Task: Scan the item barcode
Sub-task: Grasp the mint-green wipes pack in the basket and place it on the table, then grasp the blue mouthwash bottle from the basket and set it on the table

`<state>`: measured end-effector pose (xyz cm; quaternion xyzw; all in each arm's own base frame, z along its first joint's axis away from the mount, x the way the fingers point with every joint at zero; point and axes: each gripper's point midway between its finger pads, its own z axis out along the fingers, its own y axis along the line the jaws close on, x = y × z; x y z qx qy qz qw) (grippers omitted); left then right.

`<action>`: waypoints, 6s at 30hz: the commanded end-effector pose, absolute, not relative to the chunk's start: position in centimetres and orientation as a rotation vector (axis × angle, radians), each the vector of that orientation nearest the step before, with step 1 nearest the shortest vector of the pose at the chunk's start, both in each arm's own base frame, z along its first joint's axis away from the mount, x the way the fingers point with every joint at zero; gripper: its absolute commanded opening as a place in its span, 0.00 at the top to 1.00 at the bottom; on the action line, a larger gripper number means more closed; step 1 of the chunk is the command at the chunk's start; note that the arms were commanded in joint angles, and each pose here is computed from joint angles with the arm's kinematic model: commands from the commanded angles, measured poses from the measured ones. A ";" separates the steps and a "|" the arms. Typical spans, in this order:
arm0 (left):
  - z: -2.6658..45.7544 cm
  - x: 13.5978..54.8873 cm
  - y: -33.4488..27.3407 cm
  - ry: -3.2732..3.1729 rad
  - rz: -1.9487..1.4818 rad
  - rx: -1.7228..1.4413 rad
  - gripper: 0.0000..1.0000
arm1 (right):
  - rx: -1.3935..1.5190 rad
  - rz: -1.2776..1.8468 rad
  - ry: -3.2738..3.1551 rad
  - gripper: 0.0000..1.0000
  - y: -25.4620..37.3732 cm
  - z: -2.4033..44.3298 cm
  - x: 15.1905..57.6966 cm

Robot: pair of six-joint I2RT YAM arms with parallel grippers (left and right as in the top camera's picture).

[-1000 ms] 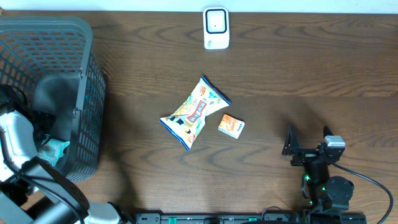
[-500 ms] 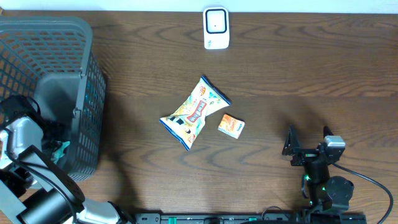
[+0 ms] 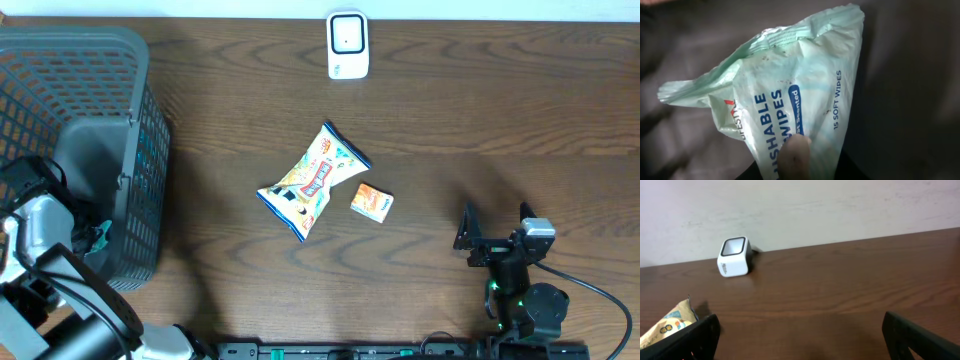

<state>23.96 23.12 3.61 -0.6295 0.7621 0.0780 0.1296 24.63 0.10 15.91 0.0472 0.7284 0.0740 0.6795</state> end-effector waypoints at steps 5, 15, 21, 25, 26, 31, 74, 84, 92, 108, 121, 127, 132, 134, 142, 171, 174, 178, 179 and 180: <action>18.3 32.3 21.3 1.930 -0.291 -1.464 0.75 | 0.109 0.167 1.635 0.01 0.1 15.9 24.6; 42.2 30.1 8.2 1.604 -0.623 -0.682 0.75 | 0.109 0.167 1.635 0.01 0.1 15.9 24.6; 38.5 30.1 -1.1 1.852 -0.817 -0.475 0.75 | 0.109 0.166 1.635 0.01 0.1 15.9 24.6; 34.7 30.3 -8.6 2.029 -0.888 -0.156 0.75 | 0.109 0.167 1.635 0.01 0.1 15.9 24.6; 33.7 30.5 -10.1 2.065 -0.880 -0.090 0.74 | 0.109 0.167 1.635 0.01 0.1 15.9 24.6; 26.7 31.8 -17.1 2.277 -0.700 0.129 0.75 | 0.109 0.166 1.635 0.01 0.1 15.9 24.6; 38.3 33.3 -1.5 1.769 0.308 -0.353 0.01 | 0.109 0.167 1.635 0.01 0.1 15.9 24.6; 37.0 32.6 12.0 1.719 0.151 -0.781 0.02 | 0.109 0.166 1.635 0.01 0.1 15.9 24.6; 31.5 36.2 16.3 1.925 -0.020 -0.627 0.02 | 0.109 0.167 1.635 0.01 0.1 15.9 24.6; 14.3 33.9 15.0 2.597 -0.161 -0.397 0.02 | 0.109 0.166 1.635 0.01 0.1 15.9 24.6; 12.8 34.0 15.6 2.649 -0.106 -0.282 0.02 | 0.109 0.166 1.635 0.01 0.1 15.9 24.6; 10.7 34.4 15.8 2.688 -0.136 -0.295 0.02 | 0.109 0.166 1.635 0.01 0.1 15.9 24.6; 9.2 34.5 15.9 2.719 -0.158 -0.306 0.02 | 0.109 0.167 1.635 0.01 0.1 15.9 24.6; 8.6 34.6 15.9 2.729 -0.165 -0.309 0.02 | 0.109 0.167 1.635 0.01 0.1 15.9 24.6; 7.7 34.5 15.8 2.749 -0.187 -0.315 0.02 | 0.109 0.167 1.635 0.01 0.1 15.9 24.6; 3.4 35.4 17.4 2.776 -0.163 -0.484 0.71 | 0.109 0.166 1.635 0.01 0.1 15.9 24.6; 3.5 35.9 16.9 2.756 -0.208 -0.472 0.71 | 0.109 0.167 1.635 0.01 0.1 15.9 24.6; 4.6 36.2 17.2 2.731 -0.190 -0.466 0.71 | 0.109 0.166 1.635 0.01 0.1 15.9 24.6; 5.1 36.4 17.3 2.715 -0.182 -0.472 0.71 | 0.109 0.167 1.635 0.01 0.1 15.9 24.6; 5.9 36.7 17.5 2.694 -0.172 -0.478 0.71 | 0.109 0.167 1.635 0.01 0.1 15.9 24.6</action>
